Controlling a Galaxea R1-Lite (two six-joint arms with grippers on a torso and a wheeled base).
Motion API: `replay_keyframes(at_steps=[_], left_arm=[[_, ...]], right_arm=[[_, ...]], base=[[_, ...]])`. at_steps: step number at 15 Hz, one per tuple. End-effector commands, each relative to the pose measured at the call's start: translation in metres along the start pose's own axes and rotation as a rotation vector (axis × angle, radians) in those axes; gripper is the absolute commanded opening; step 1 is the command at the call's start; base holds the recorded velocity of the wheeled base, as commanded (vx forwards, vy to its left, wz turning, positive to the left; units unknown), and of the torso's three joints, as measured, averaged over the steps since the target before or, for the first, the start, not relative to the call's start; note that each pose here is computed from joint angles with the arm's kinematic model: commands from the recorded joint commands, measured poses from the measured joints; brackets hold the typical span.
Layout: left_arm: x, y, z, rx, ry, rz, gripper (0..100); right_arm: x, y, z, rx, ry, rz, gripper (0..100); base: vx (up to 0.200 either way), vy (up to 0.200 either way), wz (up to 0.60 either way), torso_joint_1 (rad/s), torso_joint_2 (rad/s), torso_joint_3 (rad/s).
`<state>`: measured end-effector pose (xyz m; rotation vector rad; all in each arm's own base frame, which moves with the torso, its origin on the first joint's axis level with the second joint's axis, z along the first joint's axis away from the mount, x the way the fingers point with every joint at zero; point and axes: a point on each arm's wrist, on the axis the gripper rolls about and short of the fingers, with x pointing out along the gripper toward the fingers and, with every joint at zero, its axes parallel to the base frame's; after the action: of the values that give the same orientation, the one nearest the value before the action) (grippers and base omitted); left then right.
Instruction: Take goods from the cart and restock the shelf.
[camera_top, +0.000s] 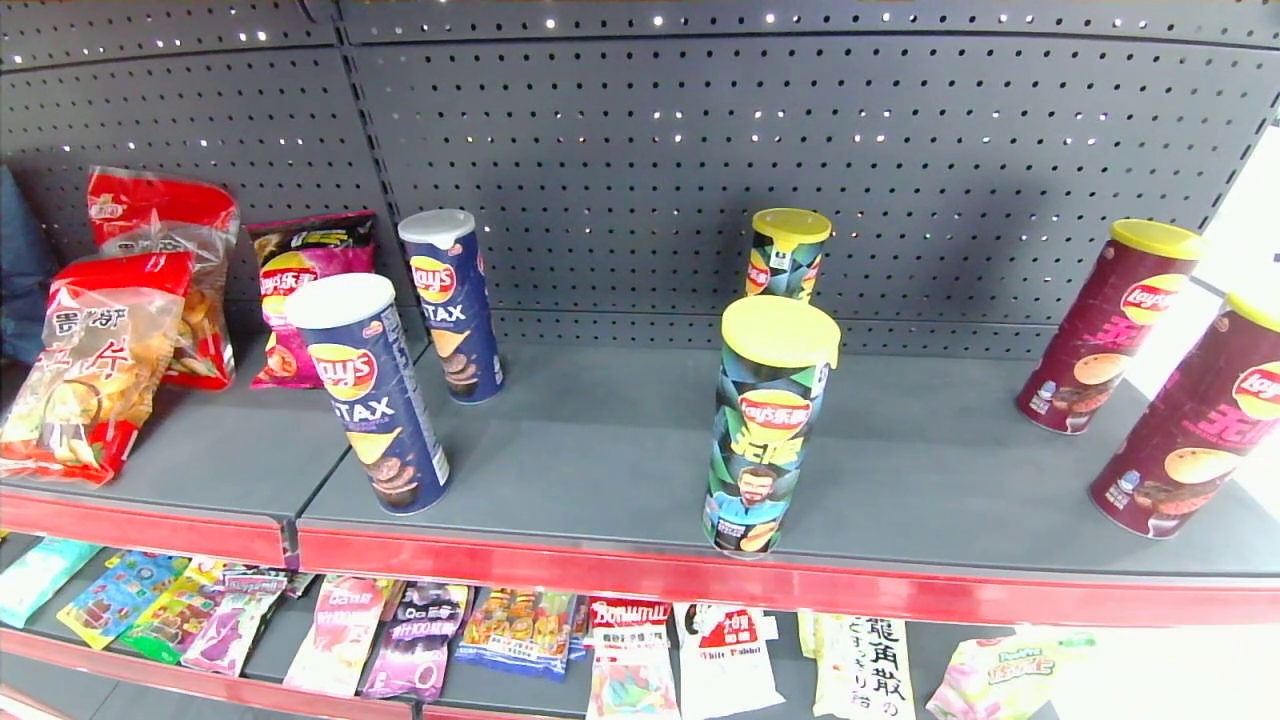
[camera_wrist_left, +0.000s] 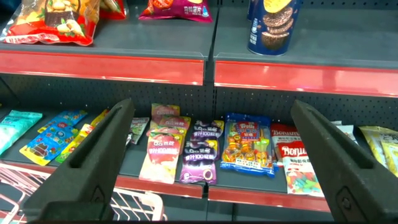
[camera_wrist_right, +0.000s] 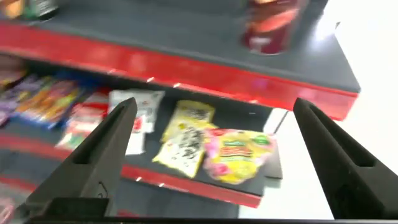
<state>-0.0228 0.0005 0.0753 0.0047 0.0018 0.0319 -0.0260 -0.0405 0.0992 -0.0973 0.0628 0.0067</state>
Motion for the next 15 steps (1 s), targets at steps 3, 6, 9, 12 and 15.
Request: replay_keyframes(at_steps=[3, 6, 9, 12, 15], left_arm=[[0.000, 0.000, 0.000, 0.000, 0.000, 0.002, 100], [0.000, 0.000, 0.000, 0.000, 0.000, 0.002, 100], [0.000, 0.000, 0.000, 0.000, 0.000, 0.002, 100], [0.000, 0.000, 0.000, -0.002, 0.000, 0.000, 100], [0.000, 0.000, 0.000, -0.002, 0.000, 0.002, 100]], right_arm=[[0.003, 0.001, 0.017, -0.084, 0.060, -0.181, 100], [0.007, 0.008, 0.023, -0.189, 0.149, -0.296, 100], [0.012, 0.017, 0.028, -0.236, 0.309, -0.556, 100], [0.006, 0.019, 0.023, -0.200, 0.288, -0.578, 100], [-0.007, 0.024, -0.001, -0.200, 0.264, -0.763, 100]], base=[[0.000, 0.000, 0.00, 0.000, 0.00, 0.000], [0.000, 0.000, 0.00, 0.000, 0.00, 0.000], [0.000, 0.000, 0.00, 0.000, 0.00, 0.000], [0.000, 0.000, 0.00, 0.000, 0.00, 0.000], [0.000, 0.000, 0.00, 0.000, 0.00, 0.000]])
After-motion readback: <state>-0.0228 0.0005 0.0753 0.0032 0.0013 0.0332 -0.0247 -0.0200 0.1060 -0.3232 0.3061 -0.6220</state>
